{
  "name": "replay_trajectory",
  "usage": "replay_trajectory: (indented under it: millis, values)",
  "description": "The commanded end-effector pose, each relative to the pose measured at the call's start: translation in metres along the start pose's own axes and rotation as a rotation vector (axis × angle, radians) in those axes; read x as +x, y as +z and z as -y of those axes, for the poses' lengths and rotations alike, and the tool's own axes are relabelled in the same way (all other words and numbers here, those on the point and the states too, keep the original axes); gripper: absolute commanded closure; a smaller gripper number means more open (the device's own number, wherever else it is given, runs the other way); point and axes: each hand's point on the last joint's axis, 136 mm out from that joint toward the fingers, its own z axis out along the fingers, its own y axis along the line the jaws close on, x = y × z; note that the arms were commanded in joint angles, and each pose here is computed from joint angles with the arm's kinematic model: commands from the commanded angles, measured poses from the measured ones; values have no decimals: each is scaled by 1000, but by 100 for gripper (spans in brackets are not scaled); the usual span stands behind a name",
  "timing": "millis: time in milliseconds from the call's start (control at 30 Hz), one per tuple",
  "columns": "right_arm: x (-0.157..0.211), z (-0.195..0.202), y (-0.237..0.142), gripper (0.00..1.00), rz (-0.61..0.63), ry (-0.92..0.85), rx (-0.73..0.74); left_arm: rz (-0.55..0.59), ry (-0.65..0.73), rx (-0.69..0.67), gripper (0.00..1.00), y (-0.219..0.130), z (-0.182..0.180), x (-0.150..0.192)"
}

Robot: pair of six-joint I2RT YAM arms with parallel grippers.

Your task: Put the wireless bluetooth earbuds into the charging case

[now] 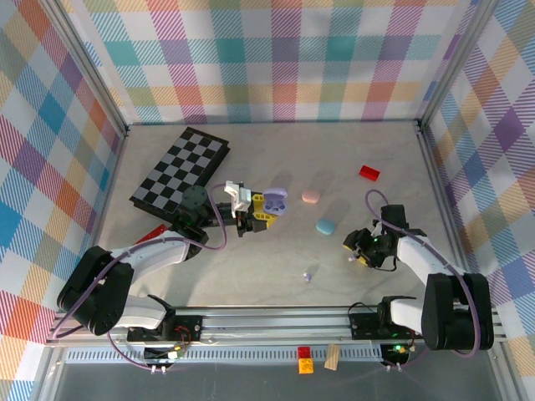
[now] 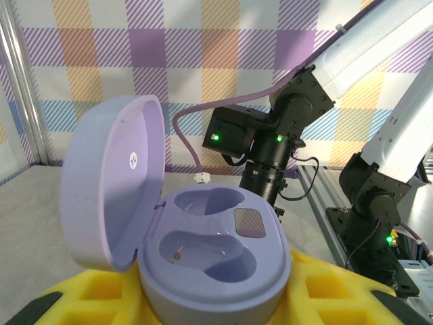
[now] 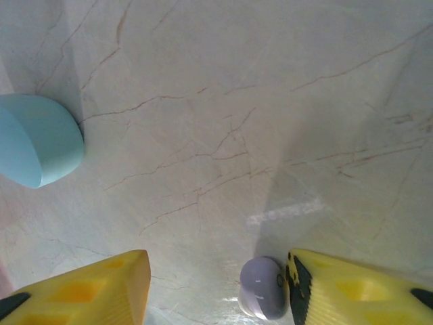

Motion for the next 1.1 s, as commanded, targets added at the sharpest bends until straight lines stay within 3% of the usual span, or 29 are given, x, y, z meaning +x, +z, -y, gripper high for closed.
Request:
replay_trajectory:
  millis: [0, 400, 667, 1067]
  values:
    - [9, 1, 2, 48, -33, 6, -20, 22, 32, 23, 65, -2, 2, -7]
    - [11, 0, 5, 65, -57, 0, -35, 28, 34, 34, 65, -1, 2, -8]
    - [10, 2, 11, 66, -70, 4, -21, 29, 31, 37, 65, 0, 2, -8]
    - [7, 0, 7, 83, -49, 4, -22, 26, 28, 40, 65, 0, 2, -6]
